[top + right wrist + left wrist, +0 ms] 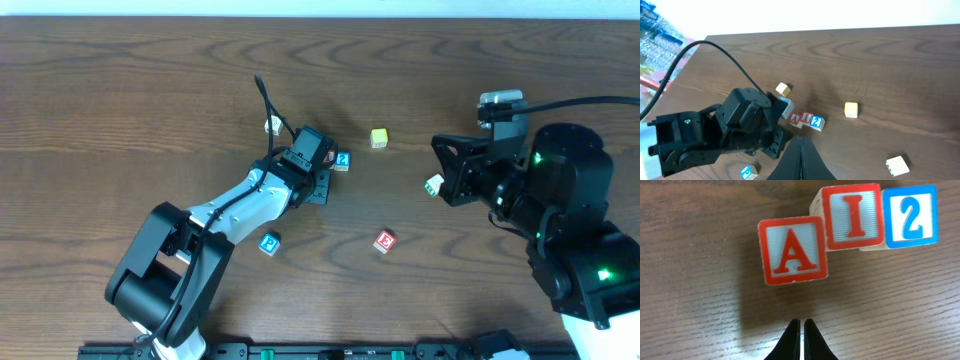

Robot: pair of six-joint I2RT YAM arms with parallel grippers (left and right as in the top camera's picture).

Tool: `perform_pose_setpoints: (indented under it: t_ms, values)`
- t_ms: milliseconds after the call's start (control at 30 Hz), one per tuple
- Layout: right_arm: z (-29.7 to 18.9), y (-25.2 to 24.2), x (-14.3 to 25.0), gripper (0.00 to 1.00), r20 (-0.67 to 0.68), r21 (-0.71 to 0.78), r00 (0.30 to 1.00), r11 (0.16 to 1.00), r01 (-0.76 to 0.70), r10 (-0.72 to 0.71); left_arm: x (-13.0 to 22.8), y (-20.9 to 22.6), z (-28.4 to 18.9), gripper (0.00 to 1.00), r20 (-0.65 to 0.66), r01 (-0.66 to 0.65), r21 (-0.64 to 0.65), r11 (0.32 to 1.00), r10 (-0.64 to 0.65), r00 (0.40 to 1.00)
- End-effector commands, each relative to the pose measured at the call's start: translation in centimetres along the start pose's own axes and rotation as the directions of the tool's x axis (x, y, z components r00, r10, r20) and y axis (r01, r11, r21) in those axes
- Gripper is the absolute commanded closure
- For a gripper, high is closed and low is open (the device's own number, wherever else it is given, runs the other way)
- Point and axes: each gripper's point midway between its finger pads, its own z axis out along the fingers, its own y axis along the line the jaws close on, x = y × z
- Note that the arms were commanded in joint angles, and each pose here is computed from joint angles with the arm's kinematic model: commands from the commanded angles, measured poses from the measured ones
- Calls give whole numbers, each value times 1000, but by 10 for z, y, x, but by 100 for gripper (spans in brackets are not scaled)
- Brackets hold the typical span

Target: Spell out Ai2

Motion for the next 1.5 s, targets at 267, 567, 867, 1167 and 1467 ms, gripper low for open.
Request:
perform_pose_setpoints:
  t_ms: [267,567,867,1167,1467]
  values:
    - [-4,0,-7,98,21,8,1000,1000,18,-18,1,-2,14,94,-2,-19,2,1000,19,1000]
    - [-4,0,-7,99,21,7,1000,1000,10,-10,-7,-2,17,94,33,-19,-6,1000,19,999]
    - [-4,0,-7,99,20,7,1000,1000,10,-10,-6,0,24,94,33,-19,-17,1000,20,999]
    - [-4,0,-6,99,17,8,1000,1000,9,-10,-4,8,26,94,26,-20,-58,998,21,999]
    - [-4,0,-6,99,18,8,1000,1000,9,-9,-9,14,26,94,53,-20,-97,995,25,998]
